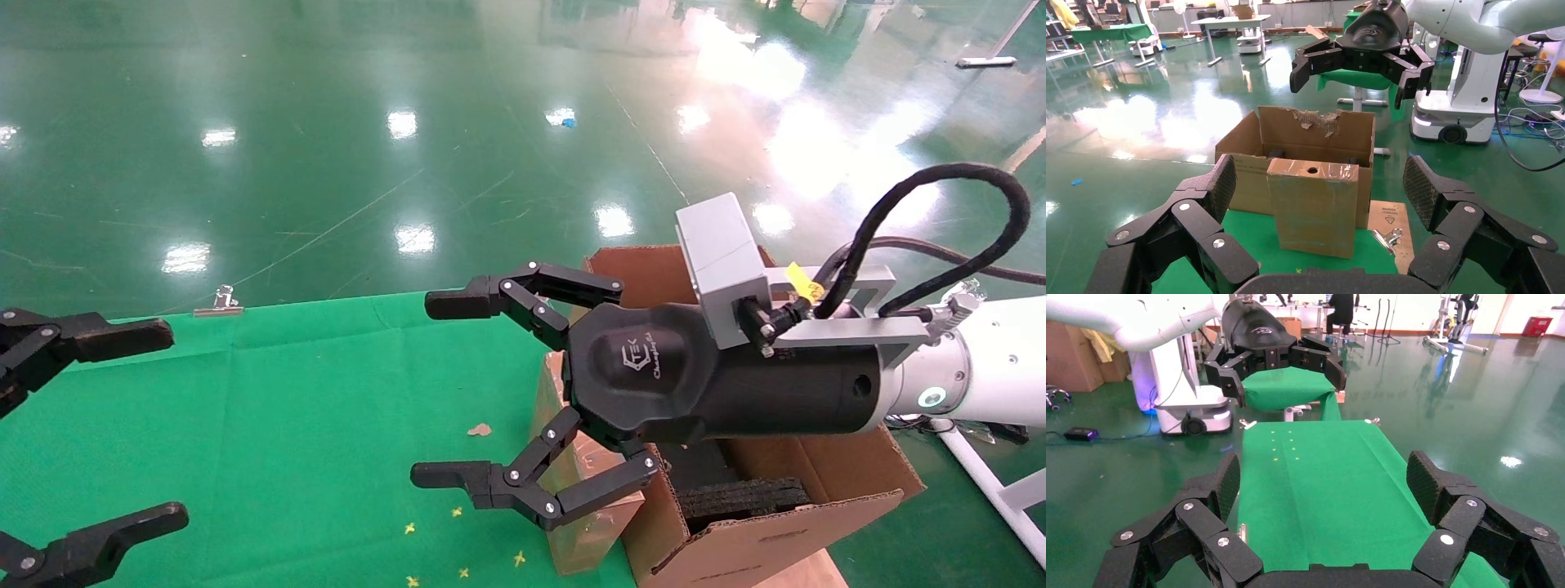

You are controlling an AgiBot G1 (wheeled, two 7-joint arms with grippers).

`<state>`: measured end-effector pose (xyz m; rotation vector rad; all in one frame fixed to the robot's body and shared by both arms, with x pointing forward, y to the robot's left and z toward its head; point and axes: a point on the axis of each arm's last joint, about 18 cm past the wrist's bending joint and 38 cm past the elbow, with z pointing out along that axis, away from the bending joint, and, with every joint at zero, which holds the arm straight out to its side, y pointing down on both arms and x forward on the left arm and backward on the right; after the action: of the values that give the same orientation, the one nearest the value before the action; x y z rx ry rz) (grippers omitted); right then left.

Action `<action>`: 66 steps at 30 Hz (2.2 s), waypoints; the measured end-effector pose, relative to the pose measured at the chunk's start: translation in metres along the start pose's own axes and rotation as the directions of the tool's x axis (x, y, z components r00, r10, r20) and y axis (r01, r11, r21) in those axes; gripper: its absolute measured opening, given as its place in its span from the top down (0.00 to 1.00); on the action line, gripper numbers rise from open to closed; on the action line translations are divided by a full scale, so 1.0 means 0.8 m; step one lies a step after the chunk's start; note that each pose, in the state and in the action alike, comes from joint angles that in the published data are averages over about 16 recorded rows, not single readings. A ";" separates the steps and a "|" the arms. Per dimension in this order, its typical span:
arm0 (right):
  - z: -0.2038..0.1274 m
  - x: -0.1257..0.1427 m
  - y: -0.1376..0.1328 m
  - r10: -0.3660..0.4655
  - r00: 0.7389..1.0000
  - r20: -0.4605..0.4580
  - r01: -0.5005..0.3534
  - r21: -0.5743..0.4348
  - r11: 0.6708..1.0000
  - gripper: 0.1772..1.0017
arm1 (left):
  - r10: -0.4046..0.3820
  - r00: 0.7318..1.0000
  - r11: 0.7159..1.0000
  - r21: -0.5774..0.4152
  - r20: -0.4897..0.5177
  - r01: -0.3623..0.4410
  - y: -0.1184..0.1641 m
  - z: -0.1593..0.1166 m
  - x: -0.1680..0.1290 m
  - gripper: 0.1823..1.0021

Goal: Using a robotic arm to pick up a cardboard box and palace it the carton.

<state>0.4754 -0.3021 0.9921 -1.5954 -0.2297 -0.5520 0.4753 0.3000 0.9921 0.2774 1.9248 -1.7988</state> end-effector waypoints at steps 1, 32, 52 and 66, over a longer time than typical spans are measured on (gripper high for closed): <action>0.000 0.000 0.000 0.000 1.000 0.000 0.000 0.000 1.000 0.00 | 0.000 1.000 1.000 0.000 0.000 0.000 0.000 0.000 0.000 0.00; 0.077 0.027 0.079 0.190 0.981 0.040 -0.134 -0.565 0.814 0.00 | 0.000 1.000 1.000 0.000 0.000 0.000 0.000 0.000 0.000 0.00; 0.090 0.074 0.010 0.010 0.994 0.111 0.095 -0.888 0.450 0.00 | 0.000 1.000 1.000 0.000 0.000 0.000 0.000 0.000 0.000 0.00; 0.067 0.074 0.000 0.025 0.994 0.110 0.100 -0.960 0.263 0.00 | 0.000 1.000 1.000 0.000 0.000 0.000 0.000 0.000 0.000 0.00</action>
<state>0.5377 -0.2600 1.0194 -2.8896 0.0506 -0.6992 0.4754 0.3001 0.9921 0.2775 1.9247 -1.7989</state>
